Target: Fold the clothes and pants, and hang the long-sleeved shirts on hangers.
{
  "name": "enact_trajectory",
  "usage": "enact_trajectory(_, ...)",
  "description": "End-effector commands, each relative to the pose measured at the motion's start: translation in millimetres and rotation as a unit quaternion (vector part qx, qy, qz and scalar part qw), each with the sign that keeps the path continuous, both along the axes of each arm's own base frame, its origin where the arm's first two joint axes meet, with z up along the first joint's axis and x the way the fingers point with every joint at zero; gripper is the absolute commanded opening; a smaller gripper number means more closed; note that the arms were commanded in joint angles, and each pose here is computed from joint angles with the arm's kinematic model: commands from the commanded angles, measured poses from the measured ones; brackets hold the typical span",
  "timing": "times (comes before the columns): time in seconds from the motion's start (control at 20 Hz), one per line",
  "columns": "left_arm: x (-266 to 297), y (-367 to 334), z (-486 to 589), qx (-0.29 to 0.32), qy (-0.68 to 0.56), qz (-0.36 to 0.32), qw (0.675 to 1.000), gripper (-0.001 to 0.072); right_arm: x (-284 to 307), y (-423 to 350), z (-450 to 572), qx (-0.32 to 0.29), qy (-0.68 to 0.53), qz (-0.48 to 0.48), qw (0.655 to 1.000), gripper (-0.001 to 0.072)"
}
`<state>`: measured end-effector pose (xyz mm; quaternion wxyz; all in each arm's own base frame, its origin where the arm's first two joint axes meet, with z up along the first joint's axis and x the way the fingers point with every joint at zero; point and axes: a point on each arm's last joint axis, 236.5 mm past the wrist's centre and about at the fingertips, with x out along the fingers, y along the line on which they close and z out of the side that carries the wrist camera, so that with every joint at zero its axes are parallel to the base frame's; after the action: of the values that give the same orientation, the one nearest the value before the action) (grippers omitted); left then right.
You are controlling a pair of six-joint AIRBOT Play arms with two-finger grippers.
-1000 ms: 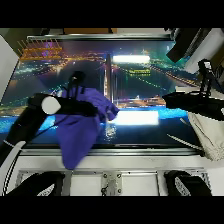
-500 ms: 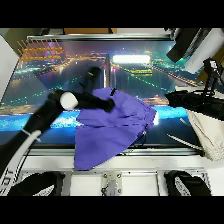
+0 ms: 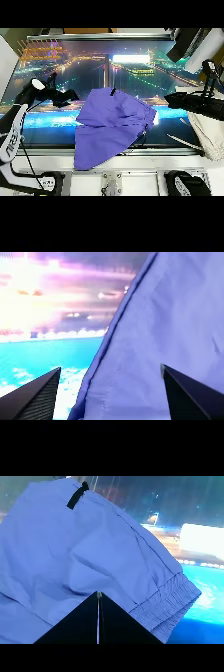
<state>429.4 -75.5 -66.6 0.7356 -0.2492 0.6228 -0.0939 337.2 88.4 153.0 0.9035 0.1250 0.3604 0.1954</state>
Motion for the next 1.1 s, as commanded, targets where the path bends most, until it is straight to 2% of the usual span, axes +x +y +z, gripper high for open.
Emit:
enact_trajectory(0.0,-12.7,-14.9,-35.1,-0.066,0.056,-0.015,0.996,0.0684,-1.5,0.7,-1.0,0.008,0.008,-0.005,1.000,0.0020)
enact_trajectory(0.4,-11.9,-93.7,-49.3,-0.075,0.069,-0.109,0.989,0.0683,-1.5,0.6,-1.0,0.008,0.008,-0.005,1.000,0.0020)
enact_trajectory(0.45,-9.4,-101.5,-48.6,-0.071,0.065,-0.118,0.988,0.0538,-1.4,0.5,-1.0,0.013,0.012,-0.010,1.000,0.0020)
enact_trajectory(0.5,-5.0,-107.4,-44.7,-0.071,0.057,-0.124,0.988,0.0216,-1.1,-0.7,-1.8,0.022,0.020,-0.021,0.999,0.0021)
enact_trajectory(0.55,1.7,-109.7,-38.1,-0.071,0.045,-0.128,0.988,0.0010,-0.5,-4.4,-5.4,0.019,0.027,-0.030,0.999,0.0022)
enact_trajectory(0.8,28.3,-101.6,6.2,-0.079,0.008,-0.141,0.987,0.0007,8.3,-81.5,-82.0,0.000,0.163,-0.189,0.968,0.0033)
enact_trajectory(0.85,29.8,-100.3,10.0,-0.079,0.006,-0.143,0.987,0.0007,10.5,-93.1,-102.1,0.004,0.192,-0.204,0.960,0.0192)
enact_trajectory(0.9,31.1,-96.9,11.8,-0.081,0.005,-0.140,0.987,0.0007,11.9,-102.3,-124.9,0.007,0.224,-0.215,0.951,0.0532)
enact_trajectory(0.95,30.3,-96.9,11.3,-0.081,0.007,-0.141,0.987,0.0007,13.9,-107.8,-147.7,0.010,0.255,-0.220,0.942,0.0691)
enact_trajectory(1.05,29.2,-96.8,10.3,-0.081,0.009,-0.141,0.987,0.0007,19.7,-109.9,-190.0,0.010,0.298,-0.215,0.930,0.0690)
